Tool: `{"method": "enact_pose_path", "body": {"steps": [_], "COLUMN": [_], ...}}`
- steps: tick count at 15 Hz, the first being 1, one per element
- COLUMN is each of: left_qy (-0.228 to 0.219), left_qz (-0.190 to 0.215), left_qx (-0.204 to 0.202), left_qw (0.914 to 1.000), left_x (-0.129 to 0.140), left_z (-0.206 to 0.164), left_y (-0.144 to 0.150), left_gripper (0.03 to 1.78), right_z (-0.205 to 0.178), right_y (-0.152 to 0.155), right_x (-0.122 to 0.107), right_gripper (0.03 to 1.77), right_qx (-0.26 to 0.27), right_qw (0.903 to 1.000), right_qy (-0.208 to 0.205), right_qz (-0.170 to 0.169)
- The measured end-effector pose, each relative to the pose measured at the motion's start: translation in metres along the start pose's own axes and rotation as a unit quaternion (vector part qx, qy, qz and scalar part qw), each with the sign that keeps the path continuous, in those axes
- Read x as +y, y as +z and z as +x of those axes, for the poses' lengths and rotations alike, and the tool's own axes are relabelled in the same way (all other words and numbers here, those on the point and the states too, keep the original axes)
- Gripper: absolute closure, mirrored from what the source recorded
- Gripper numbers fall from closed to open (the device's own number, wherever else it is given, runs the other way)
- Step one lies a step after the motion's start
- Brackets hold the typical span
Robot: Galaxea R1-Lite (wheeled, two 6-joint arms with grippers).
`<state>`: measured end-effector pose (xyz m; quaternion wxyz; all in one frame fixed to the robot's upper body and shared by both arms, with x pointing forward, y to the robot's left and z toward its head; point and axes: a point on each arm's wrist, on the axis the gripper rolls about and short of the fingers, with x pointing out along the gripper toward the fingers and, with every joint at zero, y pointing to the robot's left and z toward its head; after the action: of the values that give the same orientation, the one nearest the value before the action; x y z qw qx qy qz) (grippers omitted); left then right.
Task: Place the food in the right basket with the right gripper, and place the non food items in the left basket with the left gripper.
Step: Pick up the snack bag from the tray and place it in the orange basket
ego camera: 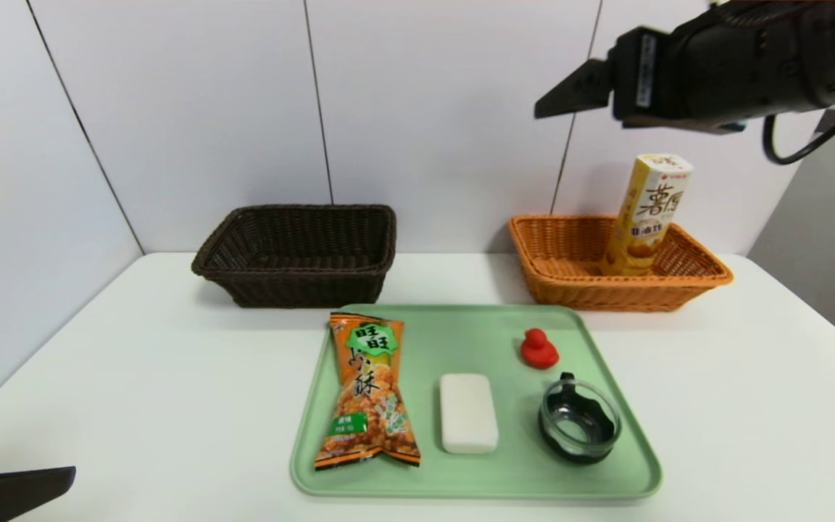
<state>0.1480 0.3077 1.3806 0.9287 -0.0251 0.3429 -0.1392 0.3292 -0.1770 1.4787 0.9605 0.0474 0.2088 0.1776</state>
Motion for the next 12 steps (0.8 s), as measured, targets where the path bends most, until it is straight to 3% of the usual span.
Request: {"method": "enact_pose_path", "body": {"steps": [6,9,12], "left_qy": [-0.003,-0.017,-0.029], "left_qz": [-0.009,-0.017,-0.019], "left_qx": [-0.094,-0.152,-0.199], "left_qw": [0.9955,0.9881,0.9795], "left_x": [-0.002,-0.004,-0.006], "left_z": [0.009,0.022,0.040], "left_y": [0.009,0.014,0.015], "left_gripper": [0.12,0.12,0.12], "right_z": [0.089,0.123,0.150], "right_y": [-0.061,-0.098,-0.124], "right_x": [0.065,0.091,0.103], "right_gripper": [0.11,0.10,0.10], "right_qx": [0.129,0.181,0.210], "right_qw": [0.9910,0.9822,0.9761], "right_qy": [0.037,0.043,0.040], "right_qz": [-0.006,-0.027,-0.040]}}
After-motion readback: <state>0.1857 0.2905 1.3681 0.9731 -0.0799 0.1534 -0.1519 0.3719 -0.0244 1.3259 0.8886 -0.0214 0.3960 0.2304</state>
